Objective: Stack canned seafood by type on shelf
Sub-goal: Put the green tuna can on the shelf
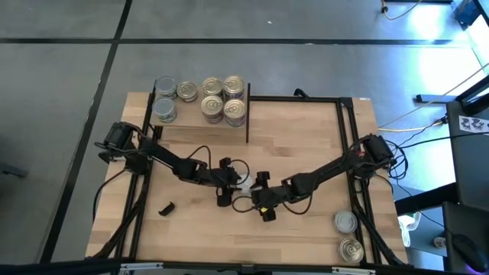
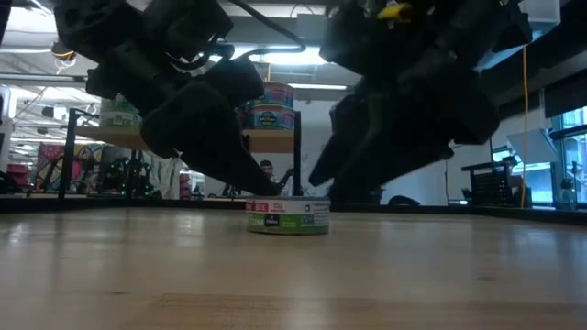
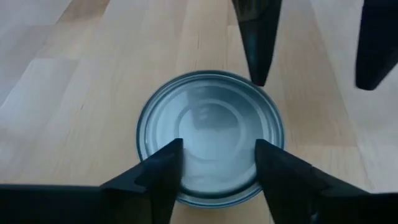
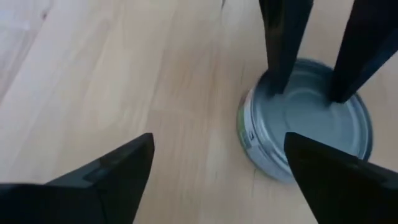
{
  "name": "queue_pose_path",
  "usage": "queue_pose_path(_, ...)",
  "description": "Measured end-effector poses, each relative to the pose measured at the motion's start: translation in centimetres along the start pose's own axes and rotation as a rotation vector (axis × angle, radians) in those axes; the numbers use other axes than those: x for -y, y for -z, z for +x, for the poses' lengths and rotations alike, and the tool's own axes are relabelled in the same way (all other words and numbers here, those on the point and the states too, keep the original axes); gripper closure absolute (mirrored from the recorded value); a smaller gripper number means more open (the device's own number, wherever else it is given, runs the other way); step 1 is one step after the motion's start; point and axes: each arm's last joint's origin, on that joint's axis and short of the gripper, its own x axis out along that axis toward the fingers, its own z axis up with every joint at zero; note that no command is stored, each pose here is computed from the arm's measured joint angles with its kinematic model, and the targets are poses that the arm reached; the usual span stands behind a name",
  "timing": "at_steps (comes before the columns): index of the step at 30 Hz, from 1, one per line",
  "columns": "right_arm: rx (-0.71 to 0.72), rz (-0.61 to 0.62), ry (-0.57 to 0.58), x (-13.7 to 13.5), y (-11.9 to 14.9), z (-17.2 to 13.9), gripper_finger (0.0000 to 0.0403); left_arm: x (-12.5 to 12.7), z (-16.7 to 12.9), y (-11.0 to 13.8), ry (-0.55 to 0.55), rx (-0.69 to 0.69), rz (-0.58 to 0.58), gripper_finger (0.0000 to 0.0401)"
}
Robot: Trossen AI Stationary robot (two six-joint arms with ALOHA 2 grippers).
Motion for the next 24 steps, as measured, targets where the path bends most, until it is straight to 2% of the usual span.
queue_pose_path(9,-0.007,-0.229,0.134,0.3,0.1,0.4,0.0036,-0.9,-0.5,2.4,0.046,0.101,-0.080,0.0256)
queue_pose_path(15,-0.027,-0.409,0.247,0.3,0.5,1.6,0.0036,-2.0,-1.0,3.7,0.071,0.164,-0.157,0.0267)
queue_pose_path(24,-0.044,-0.622,0.323,0.1,1.0,3.4,0.0036,-2.5,-2.0,5.2,0.090,0.217,-0.205,0.0268)
